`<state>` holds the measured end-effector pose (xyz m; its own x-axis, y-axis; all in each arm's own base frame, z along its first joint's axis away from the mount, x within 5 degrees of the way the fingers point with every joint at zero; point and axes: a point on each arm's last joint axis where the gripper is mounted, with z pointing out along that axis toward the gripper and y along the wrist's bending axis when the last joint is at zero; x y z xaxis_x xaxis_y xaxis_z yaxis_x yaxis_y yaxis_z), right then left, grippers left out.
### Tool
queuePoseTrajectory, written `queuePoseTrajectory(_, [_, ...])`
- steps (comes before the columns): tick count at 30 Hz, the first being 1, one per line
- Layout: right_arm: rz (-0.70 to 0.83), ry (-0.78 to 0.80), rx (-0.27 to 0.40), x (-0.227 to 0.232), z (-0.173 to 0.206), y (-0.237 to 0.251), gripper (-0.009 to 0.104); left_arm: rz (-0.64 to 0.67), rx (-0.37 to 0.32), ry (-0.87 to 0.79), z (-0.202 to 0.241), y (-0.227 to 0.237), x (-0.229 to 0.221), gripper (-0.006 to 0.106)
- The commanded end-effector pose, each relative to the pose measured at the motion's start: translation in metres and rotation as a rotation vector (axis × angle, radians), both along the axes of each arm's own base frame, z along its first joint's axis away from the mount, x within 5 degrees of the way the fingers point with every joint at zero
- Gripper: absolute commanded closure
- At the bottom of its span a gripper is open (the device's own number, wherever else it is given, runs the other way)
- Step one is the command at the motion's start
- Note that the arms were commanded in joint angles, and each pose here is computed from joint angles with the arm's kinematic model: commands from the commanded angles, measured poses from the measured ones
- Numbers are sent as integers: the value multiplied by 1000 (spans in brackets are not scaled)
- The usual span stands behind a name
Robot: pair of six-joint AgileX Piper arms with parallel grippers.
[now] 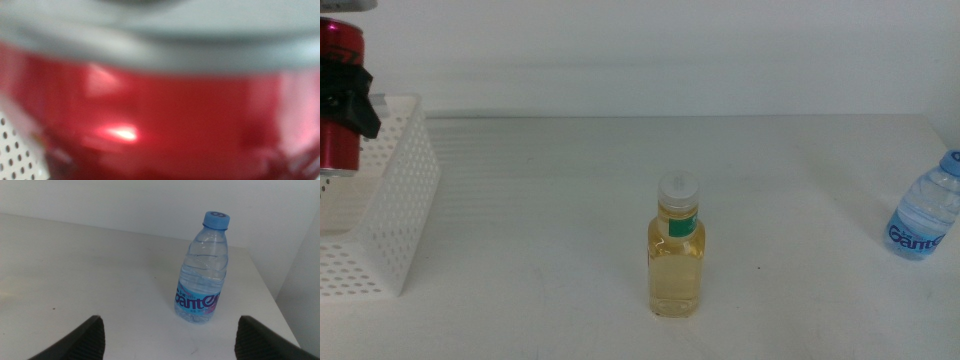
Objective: Use arms to grab the bottles and put them into the dustbin to the left of the table.
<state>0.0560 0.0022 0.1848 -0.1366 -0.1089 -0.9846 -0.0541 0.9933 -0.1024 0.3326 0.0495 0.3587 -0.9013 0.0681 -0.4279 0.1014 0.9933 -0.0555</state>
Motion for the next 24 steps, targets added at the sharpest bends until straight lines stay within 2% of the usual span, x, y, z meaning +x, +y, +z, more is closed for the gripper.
queuePoseTrajectory(1, [-7,-116,-6,-2,12,-1,27,12,28,-82,25,7,-2,105])
queuePoseTrajectory(6, [-7,-116,-6,-2,12,-1,27,67,70,-59,17,30,7,105])
queuePoseTrajectory(11, [-7,-116,-6,-2,12,-1,27,115,62,-19,-2,51,18,105])
queuePoseTrajectory(24, [-7,-116,-6,-2,12,-1,27,123,112,84,-61,71,52,105])
